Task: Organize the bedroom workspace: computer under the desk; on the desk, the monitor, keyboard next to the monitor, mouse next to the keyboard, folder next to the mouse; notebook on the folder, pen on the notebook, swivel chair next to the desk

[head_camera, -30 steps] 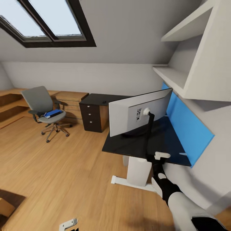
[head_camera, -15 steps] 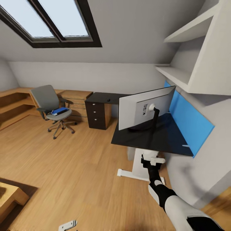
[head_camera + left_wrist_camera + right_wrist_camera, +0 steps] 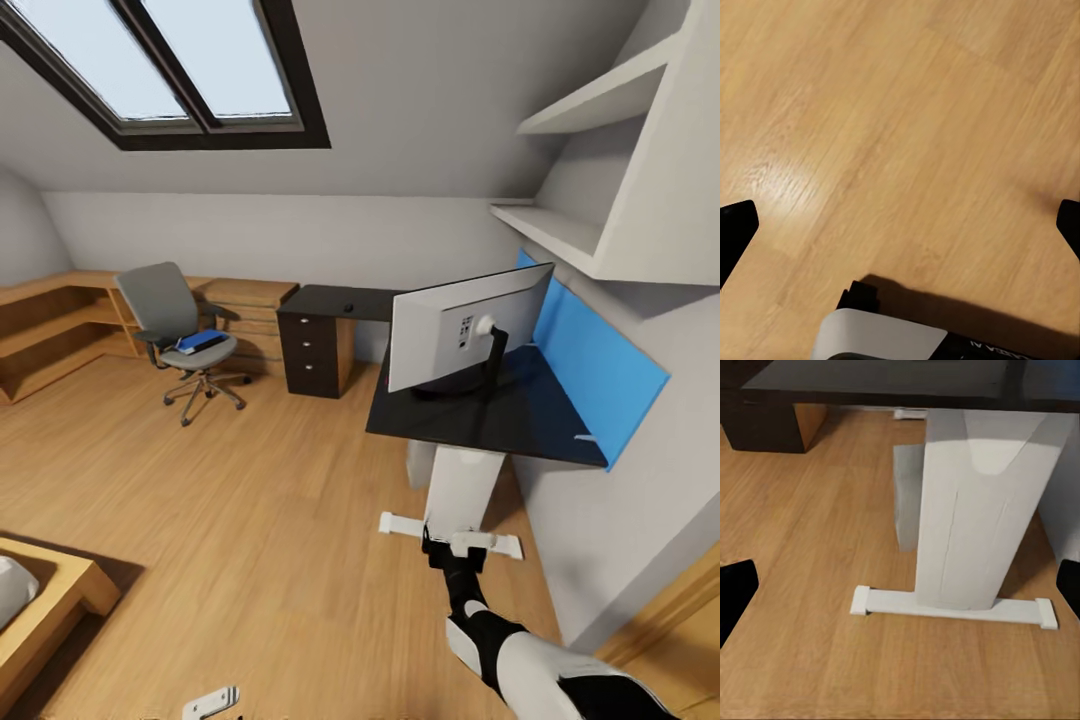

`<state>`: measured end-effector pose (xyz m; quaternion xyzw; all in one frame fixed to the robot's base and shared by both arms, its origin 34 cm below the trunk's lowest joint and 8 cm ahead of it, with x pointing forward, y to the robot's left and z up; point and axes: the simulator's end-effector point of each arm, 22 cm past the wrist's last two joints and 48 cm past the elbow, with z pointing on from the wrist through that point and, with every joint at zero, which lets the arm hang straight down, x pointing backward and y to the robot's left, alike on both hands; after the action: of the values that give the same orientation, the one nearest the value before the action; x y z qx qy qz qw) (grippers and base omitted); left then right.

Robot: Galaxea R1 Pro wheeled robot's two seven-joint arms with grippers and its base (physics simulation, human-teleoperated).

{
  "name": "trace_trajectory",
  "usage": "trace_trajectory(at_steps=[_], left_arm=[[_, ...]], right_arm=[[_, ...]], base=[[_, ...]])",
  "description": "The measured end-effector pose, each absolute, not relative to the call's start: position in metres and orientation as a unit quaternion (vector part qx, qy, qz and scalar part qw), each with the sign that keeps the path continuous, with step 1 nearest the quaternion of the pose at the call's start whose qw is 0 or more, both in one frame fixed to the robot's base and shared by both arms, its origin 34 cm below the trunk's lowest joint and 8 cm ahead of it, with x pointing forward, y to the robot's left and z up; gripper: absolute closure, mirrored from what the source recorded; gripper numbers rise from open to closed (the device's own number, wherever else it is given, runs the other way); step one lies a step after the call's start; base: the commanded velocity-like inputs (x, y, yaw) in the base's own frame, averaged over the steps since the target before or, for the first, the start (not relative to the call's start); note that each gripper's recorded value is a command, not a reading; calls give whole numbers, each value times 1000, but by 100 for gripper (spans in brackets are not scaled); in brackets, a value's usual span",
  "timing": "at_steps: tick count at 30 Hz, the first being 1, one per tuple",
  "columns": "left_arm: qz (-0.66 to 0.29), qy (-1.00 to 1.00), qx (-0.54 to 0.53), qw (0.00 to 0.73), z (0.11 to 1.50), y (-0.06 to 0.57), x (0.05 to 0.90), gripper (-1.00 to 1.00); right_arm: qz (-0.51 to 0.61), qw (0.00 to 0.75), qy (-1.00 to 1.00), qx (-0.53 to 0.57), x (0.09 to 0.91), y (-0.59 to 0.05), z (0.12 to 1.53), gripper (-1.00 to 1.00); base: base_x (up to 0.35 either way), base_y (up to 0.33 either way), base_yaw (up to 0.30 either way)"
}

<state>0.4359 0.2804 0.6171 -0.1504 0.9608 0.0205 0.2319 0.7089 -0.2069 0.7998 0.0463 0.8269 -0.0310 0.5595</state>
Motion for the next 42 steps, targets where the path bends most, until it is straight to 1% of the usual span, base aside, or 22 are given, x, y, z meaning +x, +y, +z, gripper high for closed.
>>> trace_trajectory(at_steps=[10, 17, 24, 30, 42], left_arm=[[20, 960, -151, 233, 617, 280, 436, -100], [19, 960, -151, 234, 617, 280, 436, -100], [19, 960, -151, 234, 617, 280, 436, -100], [19, 960, -151, 234, 617, 280, 436, -100], [19, 960, -152, 234, 617, 280, 436, -100]], right_arm=[[-36, 495, 867, 45, 659, -209, 750, -100], [-36, 460, 886, 42, 612, -206, 717, -100], [-35, 447, 893, 42, 595, -204, 706, -100], [-35, 445, 894, 42, 592, -204, 704, -100], [-36, 443, 895, 42, 590, -206, 702, -100]], base=[[-6, 59, 0], [67, 237, 0], [83, 283, -13], [58, 295, -162], [10, 303, -238]])
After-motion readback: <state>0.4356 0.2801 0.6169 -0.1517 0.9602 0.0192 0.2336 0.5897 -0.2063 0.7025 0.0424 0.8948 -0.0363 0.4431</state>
